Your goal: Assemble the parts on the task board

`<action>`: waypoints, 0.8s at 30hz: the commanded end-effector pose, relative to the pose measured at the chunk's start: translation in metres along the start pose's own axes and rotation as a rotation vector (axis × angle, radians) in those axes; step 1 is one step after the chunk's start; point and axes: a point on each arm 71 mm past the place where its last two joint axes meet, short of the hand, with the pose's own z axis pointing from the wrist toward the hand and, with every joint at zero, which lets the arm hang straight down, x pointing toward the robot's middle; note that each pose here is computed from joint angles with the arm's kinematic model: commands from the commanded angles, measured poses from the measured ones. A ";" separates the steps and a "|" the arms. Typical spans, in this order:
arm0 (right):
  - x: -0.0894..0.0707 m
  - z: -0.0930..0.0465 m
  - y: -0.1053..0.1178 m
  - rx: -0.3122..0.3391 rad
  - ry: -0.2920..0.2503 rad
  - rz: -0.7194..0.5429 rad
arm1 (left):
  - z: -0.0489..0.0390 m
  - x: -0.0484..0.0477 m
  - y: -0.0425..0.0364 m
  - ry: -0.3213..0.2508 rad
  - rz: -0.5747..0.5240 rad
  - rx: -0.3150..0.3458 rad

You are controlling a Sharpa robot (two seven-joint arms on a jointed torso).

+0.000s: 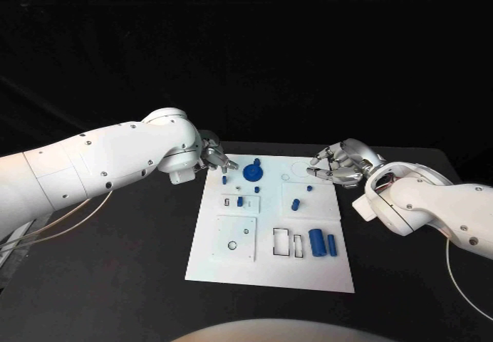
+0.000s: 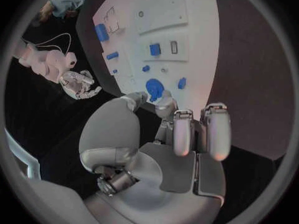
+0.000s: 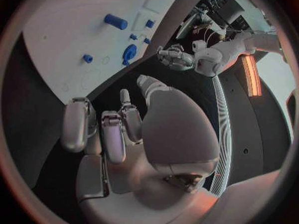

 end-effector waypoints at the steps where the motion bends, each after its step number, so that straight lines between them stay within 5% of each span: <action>1: 0.001 0.000 0.000 -0.005 0.010 -0.008 | 0.0040 -0.0055 0.0017 0.012 0.011 -0.014; 11: 0.002 0.000 0.001 -0.007 0.012 -0.007 | 0.0183 -0.0125 0.0052 0.033 0.032 -0.055; 24: 0.003 0.000 0.002 -0.010 0.015 -0.007 | 0.0363 -0.0054 0.0104 0.082 0.054 -0.096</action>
